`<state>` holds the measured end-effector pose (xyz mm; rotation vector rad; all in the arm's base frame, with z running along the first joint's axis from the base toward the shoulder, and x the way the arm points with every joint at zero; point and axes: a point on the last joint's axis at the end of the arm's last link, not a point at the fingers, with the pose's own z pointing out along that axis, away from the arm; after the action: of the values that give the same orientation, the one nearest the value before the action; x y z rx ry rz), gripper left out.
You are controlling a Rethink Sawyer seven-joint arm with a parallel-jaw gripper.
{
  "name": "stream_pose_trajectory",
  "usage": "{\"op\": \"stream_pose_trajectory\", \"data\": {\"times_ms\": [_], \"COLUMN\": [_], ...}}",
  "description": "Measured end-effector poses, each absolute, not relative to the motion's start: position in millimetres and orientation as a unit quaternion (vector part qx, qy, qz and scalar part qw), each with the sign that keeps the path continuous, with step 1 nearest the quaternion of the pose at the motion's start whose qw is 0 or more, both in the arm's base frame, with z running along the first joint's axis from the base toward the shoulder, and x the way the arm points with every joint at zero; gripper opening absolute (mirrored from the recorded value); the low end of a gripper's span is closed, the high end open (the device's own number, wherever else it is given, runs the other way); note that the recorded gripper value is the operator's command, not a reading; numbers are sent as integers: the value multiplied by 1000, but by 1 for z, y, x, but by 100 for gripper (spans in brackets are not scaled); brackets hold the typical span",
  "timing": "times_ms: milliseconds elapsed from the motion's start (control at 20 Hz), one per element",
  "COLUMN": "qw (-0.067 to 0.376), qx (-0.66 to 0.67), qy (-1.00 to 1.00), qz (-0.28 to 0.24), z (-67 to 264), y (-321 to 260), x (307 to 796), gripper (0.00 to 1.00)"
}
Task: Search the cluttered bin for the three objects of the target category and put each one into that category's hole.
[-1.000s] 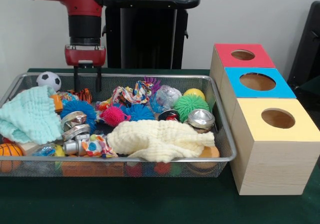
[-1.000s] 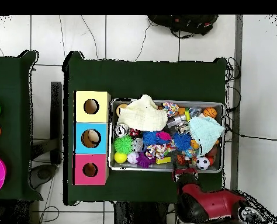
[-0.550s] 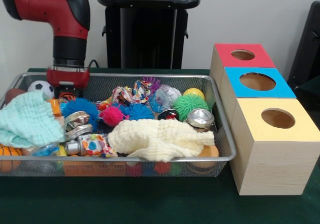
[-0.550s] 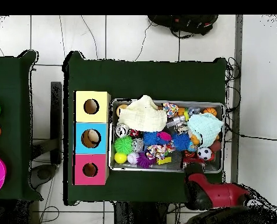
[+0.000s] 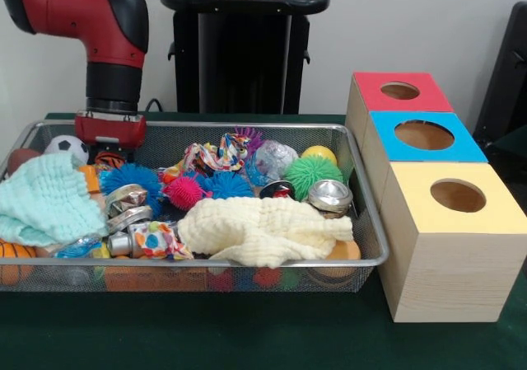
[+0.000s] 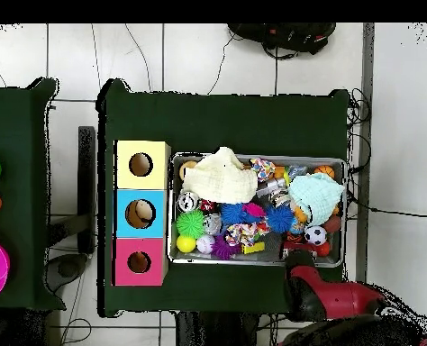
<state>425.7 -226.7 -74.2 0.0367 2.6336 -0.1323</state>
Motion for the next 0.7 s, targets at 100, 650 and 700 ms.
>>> {"op": "stream_pose_trajectory", "data": {"times_ms": [100, 650, 700], "qw": [248, 229, 224], "qx": [14, 26, 31], "qy": [967, 971, 972], "qz": [-51, -62, -64], "z": [-74, -73, -72], "y": [-226, -223, -223], "x": [426, 431, 432], "gripper": [0, 0, 0]}}
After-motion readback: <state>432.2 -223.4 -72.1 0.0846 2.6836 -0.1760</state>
